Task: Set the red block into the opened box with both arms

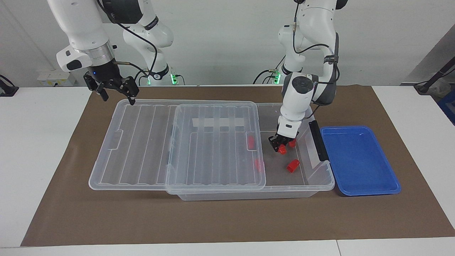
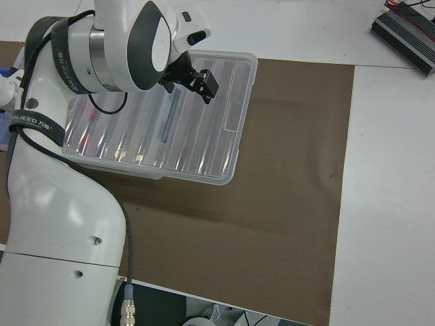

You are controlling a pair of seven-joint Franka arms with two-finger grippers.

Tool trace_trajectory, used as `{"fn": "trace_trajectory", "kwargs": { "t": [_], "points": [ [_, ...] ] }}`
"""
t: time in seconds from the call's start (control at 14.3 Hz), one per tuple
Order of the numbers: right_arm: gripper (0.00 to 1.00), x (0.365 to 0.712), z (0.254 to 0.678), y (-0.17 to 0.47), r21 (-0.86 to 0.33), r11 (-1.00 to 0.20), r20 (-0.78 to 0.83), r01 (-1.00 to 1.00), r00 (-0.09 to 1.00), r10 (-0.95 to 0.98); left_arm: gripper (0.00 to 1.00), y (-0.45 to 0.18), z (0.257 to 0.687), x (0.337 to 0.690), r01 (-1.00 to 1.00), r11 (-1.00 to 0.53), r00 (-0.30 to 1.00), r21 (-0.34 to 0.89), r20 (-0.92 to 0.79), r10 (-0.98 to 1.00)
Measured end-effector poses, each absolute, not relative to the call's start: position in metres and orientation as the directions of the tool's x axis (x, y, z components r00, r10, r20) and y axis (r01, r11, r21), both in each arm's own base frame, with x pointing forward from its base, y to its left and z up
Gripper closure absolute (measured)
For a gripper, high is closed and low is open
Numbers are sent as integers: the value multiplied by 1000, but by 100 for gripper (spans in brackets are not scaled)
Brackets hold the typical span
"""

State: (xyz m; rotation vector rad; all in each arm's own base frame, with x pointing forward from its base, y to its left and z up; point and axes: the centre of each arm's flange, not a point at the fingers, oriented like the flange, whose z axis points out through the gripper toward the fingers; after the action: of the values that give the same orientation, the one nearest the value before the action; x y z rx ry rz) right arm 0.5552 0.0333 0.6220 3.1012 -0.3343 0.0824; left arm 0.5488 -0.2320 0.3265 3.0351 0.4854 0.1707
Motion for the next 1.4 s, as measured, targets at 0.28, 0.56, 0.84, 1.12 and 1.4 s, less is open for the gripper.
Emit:
{"fn": "trace_trajectory", "kwargs": {
  "t": [0.28, 0.56, 0.84, 1.12, 1.4],
  "points": [
    [0, 554, 622, 32, 16, -976, 54, -216, 975, -215, 66, -233, 311, 550, 292, -954, 948, 71, 109, 299],
    [0, 554, 623, 32, 16, -976, 54, -216, 975, -215, 66, -232, 309, 552, 289, -955, 948, 71, 118, 296],
    [0, 554, 623, 32, 17, -976, 52, -216, 975, -215, 62, -230, 309, 553, 292, -954, 947, 71, 119, 298],
    [0, 553, 622, 32, 18, -976, 48, -216, 975, -215, 41, -229, 313, 555, 297, -953, 947, 57, 107, 301],
    [0, 553, 623, 32, 18, -976, 49, -216, 975, -215, 36, -230, 377, 574, 314, -949, 948, -6, 51, 314]
  ]
}}
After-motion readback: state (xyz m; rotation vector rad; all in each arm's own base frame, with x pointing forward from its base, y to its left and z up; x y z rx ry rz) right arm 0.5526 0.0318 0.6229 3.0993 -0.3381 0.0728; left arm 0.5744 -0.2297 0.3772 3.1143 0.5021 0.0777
